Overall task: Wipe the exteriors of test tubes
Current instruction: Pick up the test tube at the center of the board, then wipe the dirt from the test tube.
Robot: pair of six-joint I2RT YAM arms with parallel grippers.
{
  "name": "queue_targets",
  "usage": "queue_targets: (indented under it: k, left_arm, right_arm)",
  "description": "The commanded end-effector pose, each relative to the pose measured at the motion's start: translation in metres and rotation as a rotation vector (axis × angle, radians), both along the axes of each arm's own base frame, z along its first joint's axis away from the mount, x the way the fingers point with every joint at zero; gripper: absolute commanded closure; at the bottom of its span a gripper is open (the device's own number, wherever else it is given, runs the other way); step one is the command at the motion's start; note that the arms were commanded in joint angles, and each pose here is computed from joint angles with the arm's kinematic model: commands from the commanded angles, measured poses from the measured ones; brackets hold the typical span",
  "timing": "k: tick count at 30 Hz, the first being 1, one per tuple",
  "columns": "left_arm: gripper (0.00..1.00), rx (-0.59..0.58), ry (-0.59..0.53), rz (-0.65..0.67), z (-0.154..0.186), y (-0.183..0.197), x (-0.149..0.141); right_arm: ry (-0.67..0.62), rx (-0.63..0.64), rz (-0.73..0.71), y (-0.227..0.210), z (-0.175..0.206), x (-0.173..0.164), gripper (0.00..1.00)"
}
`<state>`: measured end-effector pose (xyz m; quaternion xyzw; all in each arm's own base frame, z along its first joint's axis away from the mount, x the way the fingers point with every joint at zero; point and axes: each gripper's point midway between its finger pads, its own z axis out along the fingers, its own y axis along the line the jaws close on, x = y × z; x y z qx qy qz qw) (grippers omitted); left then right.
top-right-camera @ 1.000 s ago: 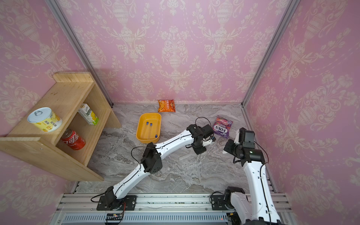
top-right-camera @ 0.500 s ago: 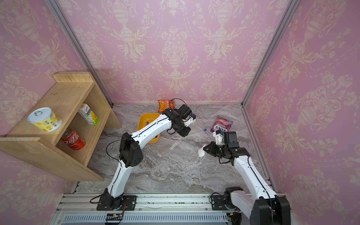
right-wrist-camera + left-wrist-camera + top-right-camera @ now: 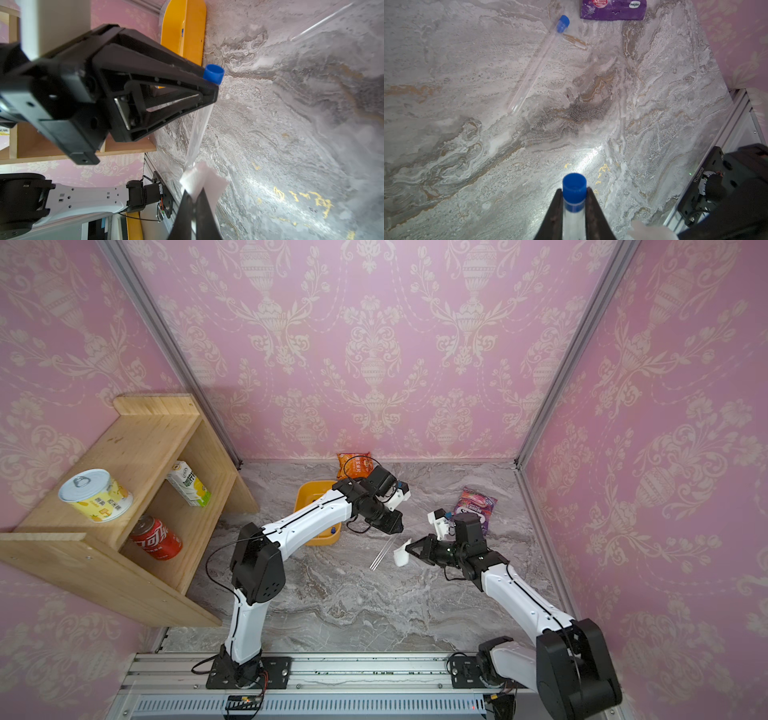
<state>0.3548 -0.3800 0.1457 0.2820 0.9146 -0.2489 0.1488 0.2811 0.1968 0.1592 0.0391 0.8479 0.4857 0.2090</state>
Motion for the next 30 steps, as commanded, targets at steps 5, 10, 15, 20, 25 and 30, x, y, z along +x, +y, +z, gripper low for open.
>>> queue_targets:
  k: [5,10,15,20,25,30]
  left_arm:
    - [0.8,-0.1,0.006,0.018,0.026,-0.006,-0.004]
    - [0.8,-0.108,0.003,0.018,0.03,-0.005,-0.006]
    - [0.8,-0.117,0.011,0.015,0.031,-0.006,-0.01]
    - [0.79,-0.122,0.014,0.013,0.032,-0.006,-0.011]
    - [0.8,-0.127,0.009,0.013,0.034,-0.006,-0.01]
    - [0.8,-0.132,0.013,0.013,0.033,-0.008,-0.01]
  right_arm:
    - [-0.07,0.025,-0.037,0.005,0.017,0.019,1.0]
    - [-0.085,-0.009,-0.068,0.002,0.016,0.031,1.0]
    - [-0.113,-0.031,-0.086,0.0,0.019,0.041,1.0]
    - [-0.127,-0.062,-0.116,-0.004,0.021,0.05,1.0]
    - [-0.11,-0.077,-0.128,-0.007,0.017,0.05,1.0]
    - [-0.076,-0.076,-0.112,-0.004,0.005,0.041,1.0]
